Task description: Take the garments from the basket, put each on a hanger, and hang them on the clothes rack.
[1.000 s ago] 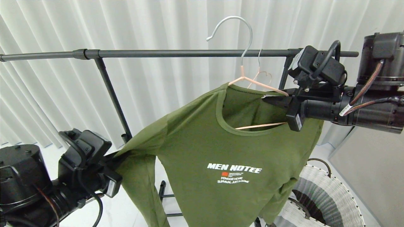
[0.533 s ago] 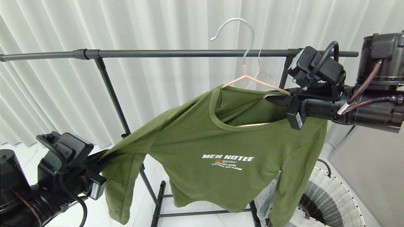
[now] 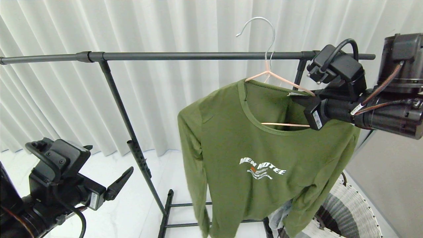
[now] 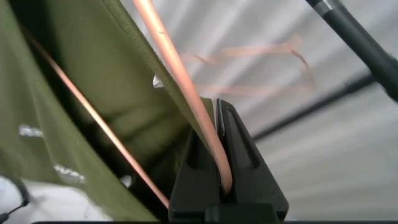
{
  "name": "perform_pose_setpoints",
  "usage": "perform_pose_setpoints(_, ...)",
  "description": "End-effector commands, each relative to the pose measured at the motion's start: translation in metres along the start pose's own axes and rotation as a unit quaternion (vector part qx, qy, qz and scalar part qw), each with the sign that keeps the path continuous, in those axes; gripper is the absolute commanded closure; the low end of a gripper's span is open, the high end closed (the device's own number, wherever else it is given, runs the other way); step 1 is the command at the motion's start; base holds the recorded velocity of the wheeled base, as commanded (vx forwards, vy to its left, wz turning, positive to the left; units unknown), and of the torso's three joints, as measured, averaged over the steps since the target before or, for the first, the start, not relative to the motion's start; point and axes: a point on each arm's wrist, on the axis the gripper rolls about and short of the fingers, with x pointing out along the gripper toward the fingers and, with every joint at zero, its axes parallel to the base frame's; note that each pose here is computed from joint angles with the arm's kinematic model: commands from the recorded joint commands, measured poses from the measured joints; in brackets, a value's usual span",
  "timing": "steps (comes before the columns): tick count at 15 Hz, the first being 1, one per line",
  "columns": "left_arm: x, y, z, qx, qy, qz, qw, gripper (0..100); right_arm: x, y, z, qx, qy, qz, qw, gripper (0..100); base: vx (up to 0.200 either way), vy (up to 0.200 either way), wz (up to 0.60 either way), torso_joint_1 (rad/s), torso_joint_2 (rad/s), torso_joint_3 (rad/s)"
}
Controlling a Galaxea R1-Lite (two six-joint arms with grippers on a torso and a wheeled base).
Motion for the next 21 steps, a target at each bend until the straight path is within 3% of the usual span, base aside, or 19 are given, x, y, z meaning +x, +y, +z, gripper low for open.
perform_pose_setpoints(1,-0.001,0.002,0.003,0.002,-0.009,0.005,0.9999,0,-0.001,-0.002,-0.002,0.002,0.007,-0.011,0.9999,100,0.000,0.000,0.00,0.000,0.00,0.000)
perform_pose_setpoints(11,0.001,0.005,0.007,0.013,-0.014,0.015,0.9997,0,0.000,-0.004,-0.004,0.011,0.021,-0.031,0.9992,100,0.000,0.180,0.00,0.003,0.00,0.003)
perform_pose_setpoints(15,0.000,0.005,0.007,0.016,-0.013,0.017,0.9997,0,0.009,-0.003,-0.009,0.016,0.054,-0.068,0.9961,100,0.000,0.000,0.00,0.000,0.00,0.000)
perform_pose_setpoints(17,0.000,0.006,0.007,0.045,-0.011,0.019,0.9988,0,0.013,-0.003,-0.011,0.028,0.071,-0.096,0.9925,100,0.000,0.000,0.00,0.000,0.00,0.000)
perform_pose_setpoints(18,0.000,0.006,0.007,0.045,-0.011,0.019,0.9988,0,0.013,-0.003,-0.011,0.028,0.071,-0.096,0.9925,100,0.000,0.000,0.00,0.000,0.00,0.000)
perform_pose_setpoints(21,0.000,0.006,0.008,0.048,-0.013,0.021,0.9986,0,0.026,-0.007,-0.013,0.051,0.106,-0.153,0.9812,100,0.000,0.000,0.00,0.000,0.00,0.000)
